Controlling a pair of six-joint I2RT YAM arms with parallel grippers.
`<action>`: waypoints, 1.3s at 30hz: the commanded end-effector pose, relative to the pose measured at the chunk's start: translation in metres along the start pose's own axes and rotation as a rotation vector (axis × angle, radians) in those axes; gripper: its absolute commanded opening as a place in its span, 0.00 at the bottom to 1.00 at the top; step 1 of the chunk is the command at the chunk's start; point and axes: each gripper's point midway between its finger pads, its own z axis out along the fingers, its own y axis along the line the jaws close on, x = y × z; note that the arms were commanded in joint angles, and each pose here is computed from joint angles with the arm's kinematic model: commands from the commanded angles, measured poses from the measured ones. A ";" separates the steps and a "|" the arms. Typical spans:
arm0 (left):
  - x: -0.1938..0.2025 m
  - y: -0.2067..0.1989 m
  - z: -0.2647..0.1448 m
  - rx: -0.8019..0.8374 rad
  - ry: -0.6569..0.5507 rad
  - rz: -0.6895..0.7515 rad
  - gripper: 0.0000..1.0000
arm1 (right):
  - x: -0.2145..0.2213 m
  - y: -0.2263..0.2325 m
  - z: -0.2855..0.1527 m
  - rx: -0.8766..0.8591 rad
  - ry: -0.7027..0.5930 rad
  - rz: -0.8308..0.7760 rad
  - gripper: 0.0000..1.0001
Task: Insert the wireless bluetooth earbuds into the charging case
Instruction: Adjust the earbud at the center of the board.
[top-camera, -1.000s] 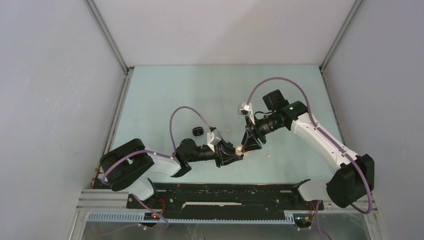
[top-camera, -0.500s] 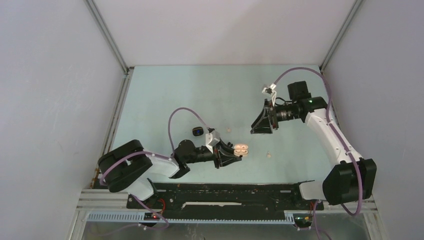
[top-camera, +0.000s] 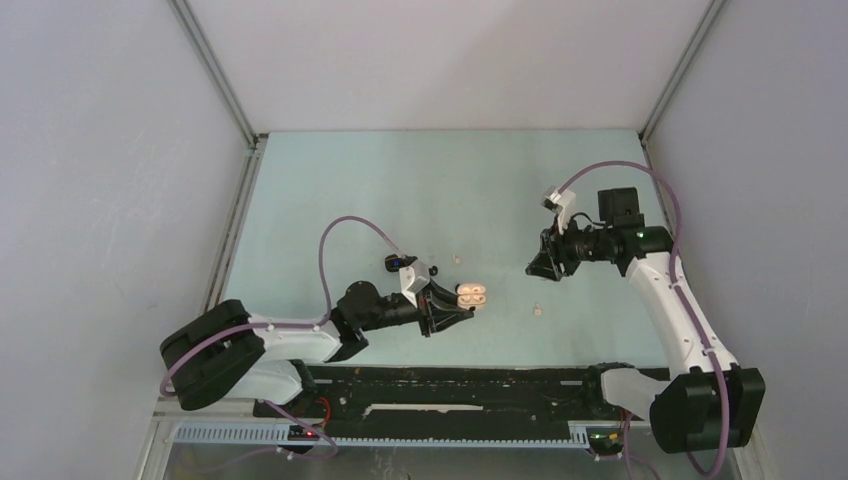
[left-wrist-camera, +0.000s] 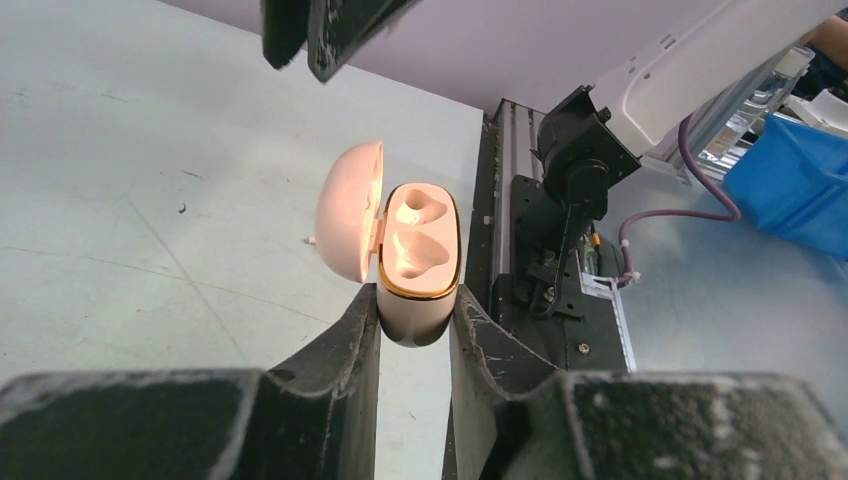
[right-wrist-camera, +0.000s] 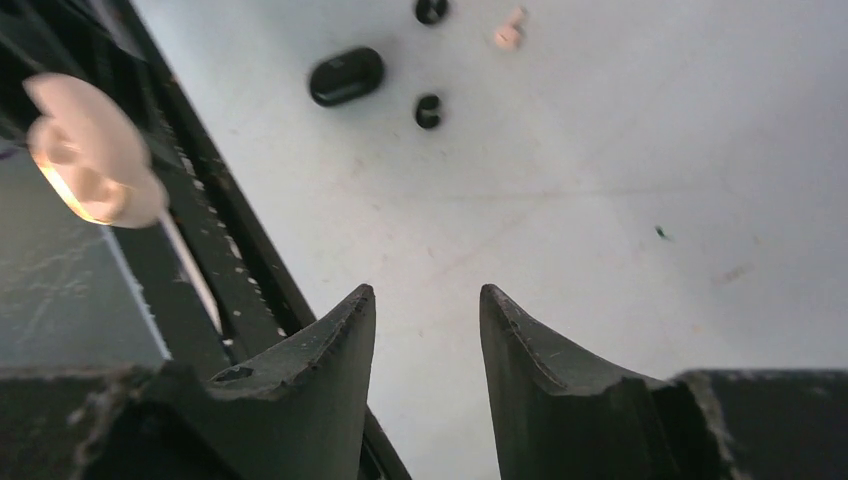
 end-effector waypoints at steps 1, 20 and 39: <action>-0.010 0.001 -0.004 -0.026 -0.030 0.034 0.00 | 0.022 -0.036 -0.008 0.220 0.071 -0.044 0.46; 0.002 -0.005 -0.031 -0.047 -0.042 0.071 0.00 | 0.124 -0.086 0.040 0.371 0.523 -0.002 0.52; 0.009 -0.005 -0.023 -0.038 -0.020 0.059 0.00 | 0.149 -0.076 0.048 0.336 0.635 -0.114 0.57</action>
